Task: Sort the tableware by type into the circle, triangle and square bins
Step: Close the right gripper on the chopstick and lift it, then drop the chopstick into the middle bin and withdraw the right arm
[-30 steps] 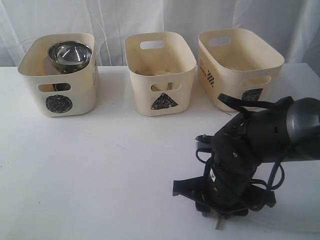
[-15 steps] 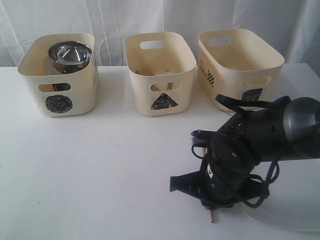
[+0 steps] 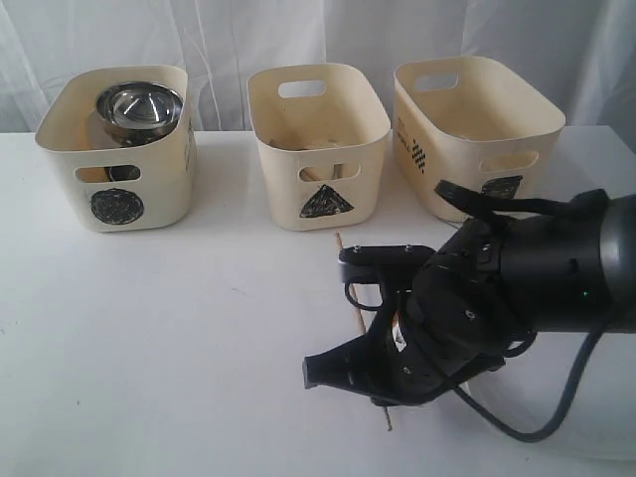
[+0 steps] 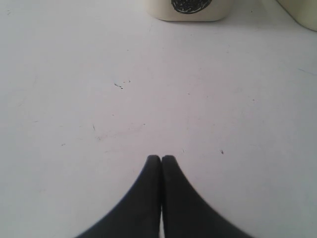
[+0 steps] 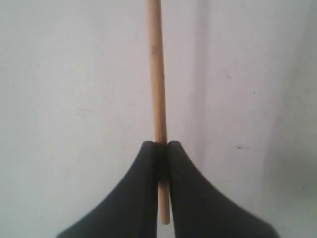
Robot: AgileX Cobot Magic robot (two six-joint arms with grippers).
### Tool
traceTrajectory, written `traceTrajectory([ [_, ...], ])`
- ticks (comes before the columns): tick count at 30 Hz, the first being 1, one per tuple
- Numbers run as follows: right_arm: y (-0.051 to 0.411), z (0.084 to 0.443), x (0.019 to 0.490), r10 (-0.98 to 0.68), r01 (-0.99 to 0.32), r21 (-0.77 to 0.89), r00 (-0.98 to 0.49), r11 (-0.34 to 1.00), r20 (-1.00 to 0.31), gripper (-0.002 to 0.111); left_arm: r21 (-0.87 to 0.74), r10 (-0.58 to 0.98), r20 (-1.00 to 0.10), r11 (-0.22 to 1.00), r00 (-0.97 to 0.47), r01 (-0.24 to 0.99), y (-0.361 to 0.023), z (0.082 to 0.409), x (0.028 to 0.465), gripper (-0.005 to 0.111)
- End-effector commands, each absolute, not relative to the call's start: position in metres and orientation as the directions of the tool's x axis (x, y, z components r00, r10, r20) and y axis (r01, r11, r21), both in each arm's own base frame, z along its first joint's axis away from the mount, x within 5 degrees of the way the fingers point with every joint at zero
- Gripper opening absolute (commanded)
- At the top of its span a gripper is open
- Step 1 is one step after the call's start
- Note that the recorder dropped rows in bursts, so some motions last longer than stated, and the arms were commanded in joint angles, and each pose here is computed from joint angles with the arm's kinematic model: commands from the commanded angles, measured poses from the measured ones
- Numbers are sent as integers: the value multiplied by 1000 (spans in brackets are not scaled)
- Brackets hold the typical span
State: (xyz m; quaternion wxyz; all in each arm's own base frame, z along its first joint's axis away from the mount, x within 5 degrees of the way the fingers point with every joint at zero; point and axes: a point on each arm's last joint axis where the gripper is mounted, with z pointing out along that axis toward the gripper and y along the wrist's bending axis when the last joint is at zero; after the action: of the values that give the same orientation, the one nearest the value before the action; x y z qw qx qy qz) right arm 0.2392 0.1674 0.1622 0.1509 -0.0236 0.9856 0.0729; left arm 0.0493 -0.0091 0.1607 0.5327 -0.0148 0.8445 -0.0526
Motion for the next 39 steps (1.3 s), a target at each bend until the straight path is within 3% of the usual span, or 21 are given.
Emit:
traceTrajectory([
  [1, 165, 177, 236, -27, -83, 154, -942, 985, -335, 0, -111, -80, -888, 993, -453, 44, -10, 158, 48, 0],
  [5, 165, 223, 234, -24, -154, 236, -878, 960, -479, 0, -111, -80, -888, 993, -453, 44, -10, 158, 48, 0],
  [7, 173, 270, 244, 36, -305, 324, -677, 895, -735, 0, -111, -80, -888, 993, -453, 44, -10, 158, 48, 0],
  [9, 183, 291, 255, 150, -427, 388, -492, 816, -857, 0, -111, -80, -888, 993, -453, 44, -10, 158, 48, 0],
  [13, 183, 273, 287, 301, -401, 472, -420, 785, -856, 0, -111, -80, -888, 993, -453, 44, -10, 158, 48, 0],
  [15, 178, 266, 308, 406, -426, 498, -292, 755, -866, 0, -111, -80, -888, 993, -453, 44, -10, 158, 48, 0],
  [20, 166, 246, 344, 614, -320, 623, -142, 714, -777, 0, -111, -80, -888, 993, -453, 44, -10, 158, 48, 0],
  [26, 175, 245, 407, 552, -332, 525, -18, 784, -834, 0, -111, -80, -888, 993, -453, 44, -10, 158, 48, 0],
  [32, 177, 222, 449, 429, -270, 433, -78, 860, -900, 2, -111, -80, -888, 993, -453, 44, -10, 158, 48, 0],
  [39, 174, 216, 453, 376, -249, 395, -119, 885, -919, 32, -111, -80, -888, 993, -453, 44, -10, 158, 48, 0],
])
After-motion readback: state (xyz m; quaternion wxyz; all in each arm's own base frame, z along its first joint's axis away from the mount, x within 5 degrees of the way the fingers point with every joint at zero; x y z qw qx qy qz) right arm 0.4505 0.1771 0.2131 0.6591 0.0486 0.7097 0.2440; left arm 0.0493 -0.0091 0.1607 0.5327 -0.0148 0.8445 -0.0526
